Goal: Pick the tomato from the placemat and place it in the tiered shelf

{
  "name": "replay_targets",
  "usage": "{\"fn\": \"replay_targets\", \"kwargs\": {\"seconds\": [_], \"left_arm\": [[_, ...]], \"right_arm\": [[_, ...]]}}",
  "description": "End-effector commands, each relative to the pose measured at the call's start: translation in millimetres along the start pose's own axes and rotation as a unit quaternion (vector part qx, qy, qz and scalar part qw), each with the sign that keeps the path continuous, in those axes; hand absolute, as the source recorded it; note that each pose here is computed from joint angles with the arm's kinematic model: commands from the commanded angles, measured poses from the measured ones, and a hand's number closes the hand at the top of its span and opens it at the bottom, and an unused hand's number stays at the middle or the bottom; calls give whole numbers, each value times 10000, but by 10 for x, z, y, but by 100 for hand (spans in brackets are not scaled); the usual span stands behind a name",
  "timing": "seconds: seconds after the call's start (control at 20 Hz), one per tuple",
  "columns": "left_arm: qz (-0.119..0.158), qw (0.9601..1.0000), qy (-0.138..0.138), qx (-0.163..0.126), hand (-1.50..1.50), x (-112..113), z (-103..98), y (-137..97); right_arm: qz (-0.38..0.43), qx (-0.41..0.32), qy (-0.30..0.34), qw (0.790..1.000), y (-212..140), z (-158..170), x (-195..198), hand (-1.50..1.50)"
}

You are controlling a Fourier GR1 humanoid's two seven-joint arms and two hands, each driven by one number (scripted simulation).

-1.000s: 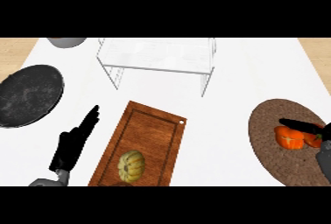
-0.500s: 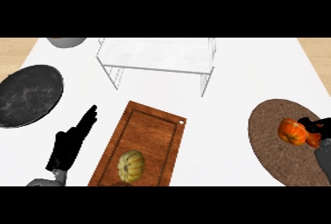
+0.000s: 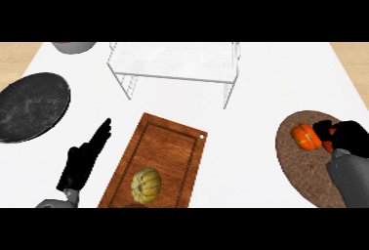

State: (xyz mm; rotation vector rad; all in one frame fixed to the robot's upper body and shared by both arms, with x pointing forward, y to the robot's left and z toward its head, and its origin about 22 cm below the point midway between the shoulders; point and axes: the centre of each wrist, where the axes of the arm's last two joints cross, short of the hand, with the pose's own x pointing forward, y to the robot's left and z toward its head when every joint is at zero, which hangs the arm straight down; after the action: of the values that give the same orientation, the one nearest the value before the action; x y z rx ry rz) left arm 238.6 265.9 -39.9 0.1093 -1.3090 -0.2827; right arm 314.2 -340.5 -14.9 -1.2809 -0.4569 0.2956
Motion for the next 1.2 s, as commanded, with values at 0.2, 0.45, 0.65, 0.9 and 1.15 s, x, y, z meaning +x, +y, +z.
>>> {"fn": "replay_targets", "kwargs": {"seconds": [0.2, 0.45, 0.65, 0.9, 1.15], "left_arm": [[-145, 9999, -10, -93, 0, 65, -43, 96], [49, 10000, 37, -1, 0, 1, -42, -162], [36, 10000, 28, -8, 0, 35, -46, 99], [-45, 10000, 10, 77, 0, 20, -16, 130], [-108, 9999, -39, 10, 0, 144, -75, 20]], "right_arm": [[371, 989, -2859, 9524, 386, 1966, 1096, 150], [75, 487, -2966, 9537, 44, 2744, 1118, 150], [-118, -306, -2991, 9537, -506, 3044, 1119, 150], [-1486, -801, -3244, 9307, -1060, 3267, 1083, 150], [-1723, -1103, -3234, 9239, -1561, 3328, 1321, 150]]}}
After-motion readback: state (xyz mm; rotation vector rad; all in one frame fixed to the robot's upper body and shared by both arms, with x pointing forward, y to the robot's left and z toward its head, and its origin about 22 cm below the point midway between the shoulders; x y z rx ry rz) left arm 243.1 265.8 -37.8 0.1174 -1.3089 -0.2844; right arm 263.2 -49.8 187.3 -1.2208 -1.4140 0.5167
